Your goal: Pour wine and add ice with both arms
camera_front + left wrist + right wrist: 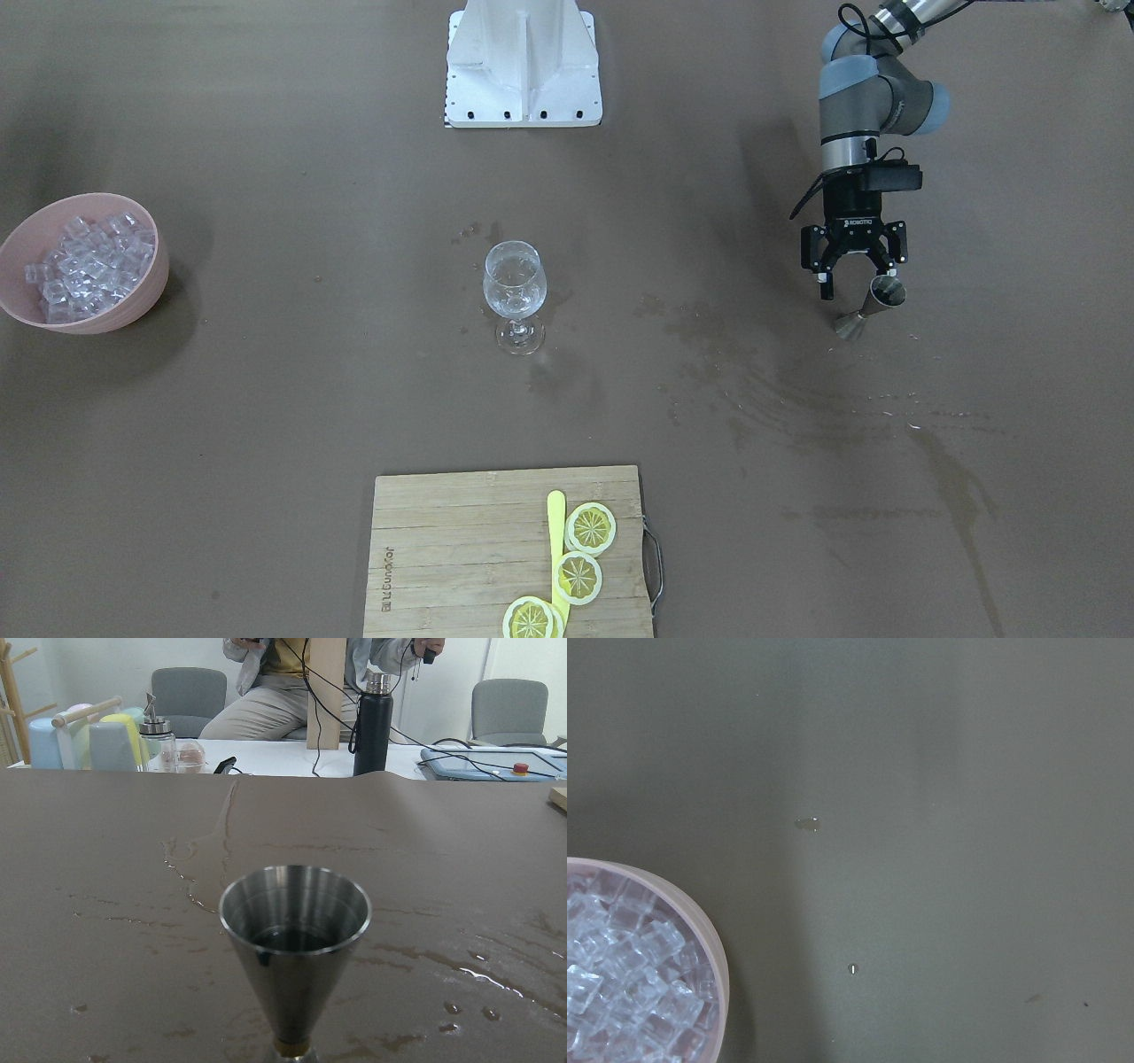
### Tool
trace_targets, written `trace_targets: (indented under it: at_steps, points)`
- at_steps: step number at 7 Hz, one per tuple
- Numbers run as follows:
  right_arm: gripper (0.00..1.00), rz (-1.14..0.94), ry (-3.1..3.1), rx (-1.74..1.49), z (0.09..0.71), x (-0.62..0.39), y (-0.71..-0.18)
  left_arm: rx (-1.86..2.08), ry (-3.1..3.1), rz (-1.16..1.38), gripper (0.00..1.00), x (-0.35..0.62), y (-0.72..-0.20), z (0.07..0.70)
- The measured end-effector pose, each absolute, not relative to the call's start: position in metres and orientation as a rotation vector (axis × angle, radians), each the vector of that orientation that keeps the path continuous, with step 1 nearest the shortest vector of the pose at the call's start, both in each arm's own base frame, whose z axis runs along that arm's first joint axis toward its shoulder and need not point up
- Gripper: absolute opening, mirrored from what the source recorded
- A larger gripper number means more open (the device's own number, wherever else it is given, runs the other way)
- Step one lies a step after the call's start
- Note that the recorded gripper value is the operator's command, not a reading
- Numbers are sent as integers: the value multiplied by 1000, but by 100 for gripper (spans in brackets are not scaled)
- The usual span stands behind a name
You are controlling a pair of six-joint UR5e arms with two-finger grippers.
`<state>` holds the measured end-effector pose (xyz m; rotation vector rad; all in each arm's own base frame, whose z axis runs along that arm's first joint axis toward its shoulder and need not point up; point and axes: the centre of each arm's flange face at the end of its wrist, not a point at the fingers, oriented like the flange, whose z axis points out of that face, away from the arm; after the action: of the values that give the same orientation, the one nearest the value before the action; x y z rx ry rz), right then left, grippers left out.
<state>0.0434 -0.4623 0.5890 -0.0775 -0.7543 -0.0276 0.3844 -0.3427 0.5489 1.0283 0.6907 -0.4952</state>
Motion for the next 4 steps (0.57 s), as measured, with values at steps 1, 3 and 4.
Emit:
trace_targets:
  at_steps: [1,3,4]
  points:
    - [100,-28,-754,-78,589,43,-462,1029,679,-494,91,383,-345,554]
    - [100,-28,-753,-79,590,43,-462,1030,663,-491,91,382,-347,561]
    - [100,-27,-753,-80,590,43,-462,1031,660,-495,91,381,-349,561]
